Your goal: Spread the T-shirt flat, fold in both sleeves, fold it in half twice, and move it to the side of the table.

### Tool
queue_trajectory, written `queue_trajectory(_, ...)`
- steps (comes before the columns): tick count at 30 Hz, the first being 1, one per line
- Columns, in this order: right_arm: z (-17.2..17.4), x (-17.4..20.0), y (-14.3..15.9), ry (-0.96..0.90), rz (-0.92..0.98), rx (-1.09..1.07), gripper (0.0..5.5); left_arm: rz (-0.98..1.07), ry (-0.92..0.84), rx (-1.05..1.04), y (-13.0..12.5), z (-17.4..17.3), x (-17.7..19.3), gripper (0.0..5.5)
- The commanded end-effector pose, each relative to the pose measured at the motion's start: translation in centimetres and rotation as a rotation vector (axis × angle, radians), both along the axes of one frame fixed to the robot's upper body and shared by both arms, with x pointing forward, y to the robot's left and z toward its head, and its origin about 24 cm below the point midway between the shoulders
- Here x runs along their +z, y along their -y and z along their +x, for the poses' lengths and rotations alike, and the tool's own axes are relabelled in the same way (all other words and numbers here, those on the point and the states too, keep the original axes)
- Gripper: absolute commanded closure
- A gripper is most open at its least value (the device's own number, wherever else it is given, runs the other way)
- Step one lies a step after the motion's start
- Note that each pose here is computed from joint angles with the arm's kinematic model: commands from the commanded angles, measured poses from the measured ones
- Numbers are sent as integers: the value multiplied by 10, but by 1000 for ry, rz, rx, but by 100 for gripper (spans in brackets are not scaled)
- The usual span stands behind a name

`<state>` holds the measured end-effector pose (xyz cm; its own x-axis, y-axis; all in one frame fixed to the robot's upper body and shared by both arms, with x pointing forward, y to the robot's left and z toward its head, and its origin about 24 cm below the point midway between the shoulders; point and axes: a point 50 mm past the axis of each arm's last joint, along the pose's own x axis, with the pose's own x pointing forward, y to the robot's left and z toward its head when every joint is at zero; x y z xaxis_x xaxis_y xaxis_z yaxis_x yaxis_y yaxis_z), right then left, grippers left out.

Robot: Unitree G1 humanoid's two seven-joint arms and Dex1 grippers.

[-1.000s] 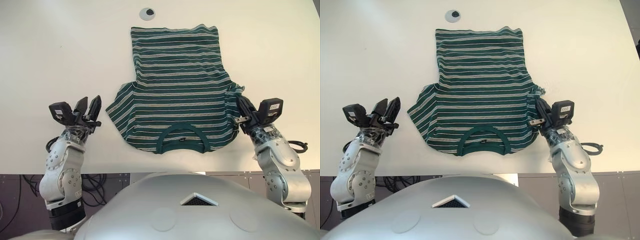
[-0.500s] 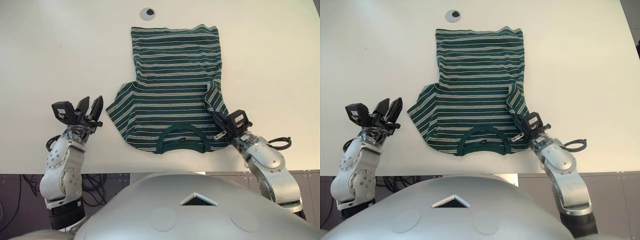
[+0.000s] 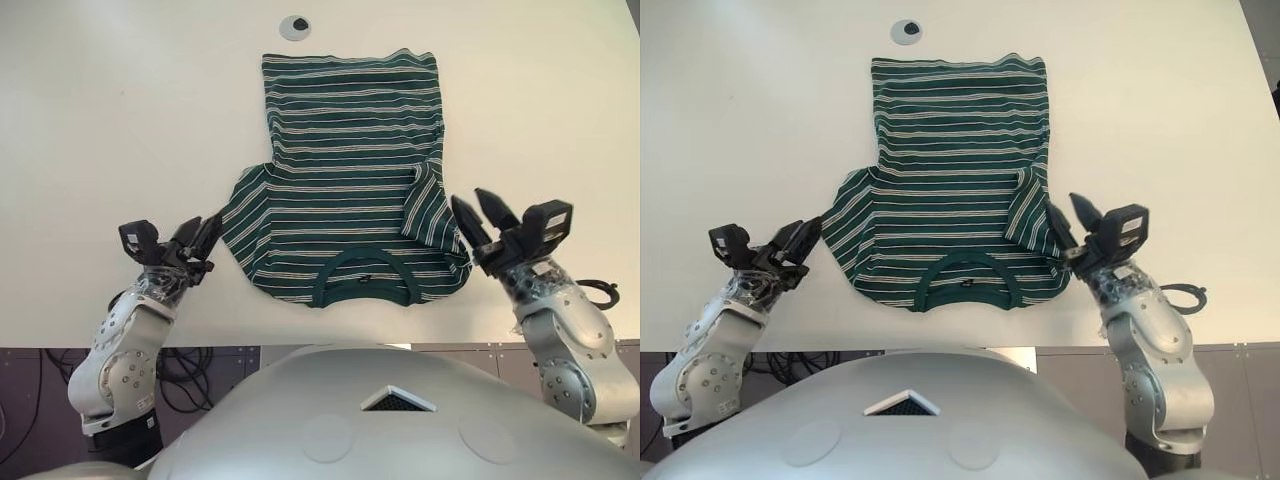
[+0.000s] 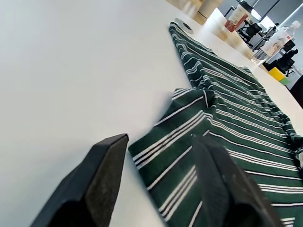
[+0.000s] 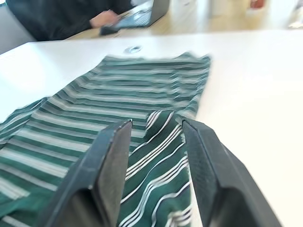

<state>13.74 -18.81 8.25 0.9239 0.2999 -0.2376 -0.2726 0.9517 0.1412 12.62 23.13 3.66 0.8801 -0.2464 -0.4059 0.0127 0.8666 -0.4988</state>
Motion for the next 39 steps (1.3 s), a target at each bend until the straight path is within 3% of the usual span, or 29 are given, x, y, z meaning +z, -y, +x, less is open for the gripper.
queue_trajectory(1, 6, 0, -1, 6, 7, -31, 356, 40, -71, 5, 0, 3, -8, 309)
queue_trajectory(7, 10, -3, -1, -19, -5, -9, 356, 85, -131, -4, 9, 0, -20, 309)
queue_trajectory(23, 7, -16, -4, -79, -36, -8, 351, 114, -90, -43, 10, 6, -16, 549)
queue_trajectory(32, -1, -21, -13, -94, -20, -39, 351, 371, 274, -312, 35, 32, 36, 549)
queue_trajectory(39, -1, -26, -18, -113, -14, -7, 351, 493, 366, -682, 70, 22, 36, 549)
